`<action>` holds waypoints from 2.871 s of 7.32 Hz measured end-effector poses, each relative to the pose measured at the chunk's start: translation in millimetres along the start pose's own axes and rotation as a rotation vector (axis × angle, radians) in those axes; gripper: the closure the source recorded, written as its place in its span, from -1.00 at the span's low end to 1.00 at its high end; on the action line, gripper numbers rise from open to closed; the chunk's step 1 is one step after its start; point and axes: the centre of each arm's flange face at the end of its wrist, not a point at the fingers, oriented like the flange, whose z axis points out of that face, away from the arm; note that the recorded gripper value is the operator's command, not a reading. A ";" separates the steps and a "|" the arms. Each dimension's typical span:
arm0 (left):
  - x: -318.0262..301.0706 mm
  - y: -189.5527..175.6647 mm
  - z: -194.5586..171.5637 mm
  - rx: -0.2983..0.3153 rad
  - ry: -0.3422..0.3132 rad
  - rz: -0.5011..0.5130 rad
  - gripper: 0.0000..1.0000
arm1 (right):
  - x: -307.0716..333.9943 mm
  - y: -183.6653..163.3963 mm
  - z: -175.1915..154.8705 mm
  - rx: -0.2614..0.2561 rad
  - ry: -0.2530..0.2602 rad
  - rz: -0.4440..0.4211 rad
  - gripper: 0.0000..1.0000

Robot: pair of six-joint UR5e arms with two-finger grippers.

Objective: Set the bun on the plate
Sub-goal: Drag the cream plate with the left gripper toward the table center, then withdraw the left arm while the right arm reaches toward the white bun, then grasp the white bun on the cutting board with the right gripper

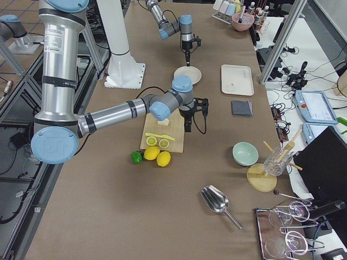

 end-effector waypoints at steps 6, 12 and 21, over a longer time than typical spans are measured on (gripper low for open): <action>-139.6 -148.9 -211.2 0.000 -0.184 0.084 -0.97 | -89.2 78.1 39.5 -0.059 0.011 0.087 -1.00; -357.8 -188.6 -311.7 -0.068 -0.335 0.020 -0.96 | -83.4 156.0 84.2 -0.042 0.075 -0.012 -0.89; -387.4 -170.9 -310.5 -0.033 -0.321 0.039 -0.96 | -94.2 157.7 114.9 -0.036 0.087 0.028 0.94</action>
